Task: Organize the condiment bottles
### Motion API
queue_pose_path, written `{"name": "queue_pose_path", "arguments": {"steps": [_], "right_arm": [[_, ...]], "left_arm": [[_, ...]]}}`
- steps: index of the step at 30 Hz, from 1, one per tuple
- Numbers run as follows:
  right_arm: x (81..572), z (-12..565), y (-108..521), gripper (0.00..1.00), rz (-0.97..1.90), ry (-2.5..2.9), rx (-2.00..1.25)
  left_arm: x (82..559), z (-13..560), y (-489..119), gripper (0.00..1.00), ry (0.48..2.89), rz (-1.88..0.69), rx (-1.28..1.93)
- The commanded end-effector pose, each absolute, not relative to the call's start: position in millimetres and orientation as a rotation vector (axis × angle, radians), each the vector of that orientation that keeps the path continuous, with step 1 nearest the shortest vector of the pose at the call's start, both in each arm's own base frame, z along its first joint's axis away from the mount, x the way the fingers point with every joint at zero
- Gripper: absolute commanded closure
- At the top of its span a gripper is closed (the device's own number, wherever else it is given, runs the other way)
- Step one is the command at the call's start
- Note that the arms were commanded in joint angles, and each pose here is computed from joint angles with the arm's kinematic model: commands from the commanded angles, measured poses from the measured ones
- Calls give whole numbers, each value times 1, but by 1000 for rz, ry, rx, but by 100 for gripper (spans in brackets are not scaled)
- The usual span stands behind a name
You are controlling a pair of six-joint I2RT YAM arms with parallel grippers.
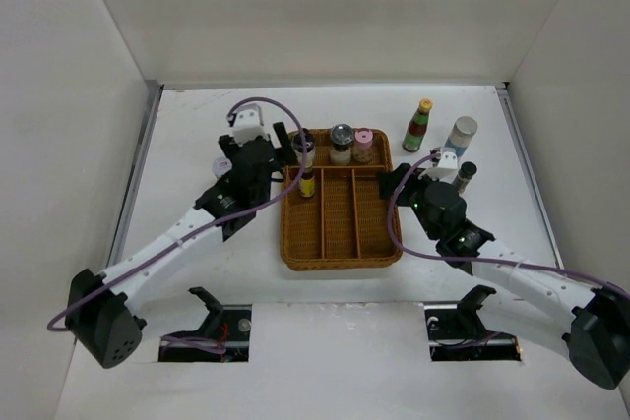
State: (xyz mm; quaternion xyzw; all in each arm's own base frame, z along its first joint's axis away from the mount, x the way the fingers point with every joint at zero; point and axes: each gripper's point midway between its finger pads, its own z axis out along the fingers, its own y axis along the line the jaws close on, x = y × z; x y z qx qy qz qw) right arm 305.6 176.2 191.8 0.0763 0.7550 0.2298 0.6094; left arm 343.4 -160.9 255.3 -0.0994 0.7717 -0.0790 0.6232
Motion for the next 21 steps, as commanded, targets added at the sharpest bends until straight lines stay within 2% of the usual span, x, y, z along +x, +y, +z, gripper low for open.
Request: {"name": "queue_pose_path", "arguments": {"steps": [1, 10, 21], "right_arm": [[307, 213, 176, 25, 582, 1665, 208], [308, 212, 178, 21, 578, 1669, 202], [311, 208, 184, 20, 584, 1688, 188]], "left_arm": [[340, 234, -109, 17, 1789, -22, -343], [340, 170, -44, 17, 1936, 116, -519], [379, 135, -43, 18, 1989, 16, -575]]}}
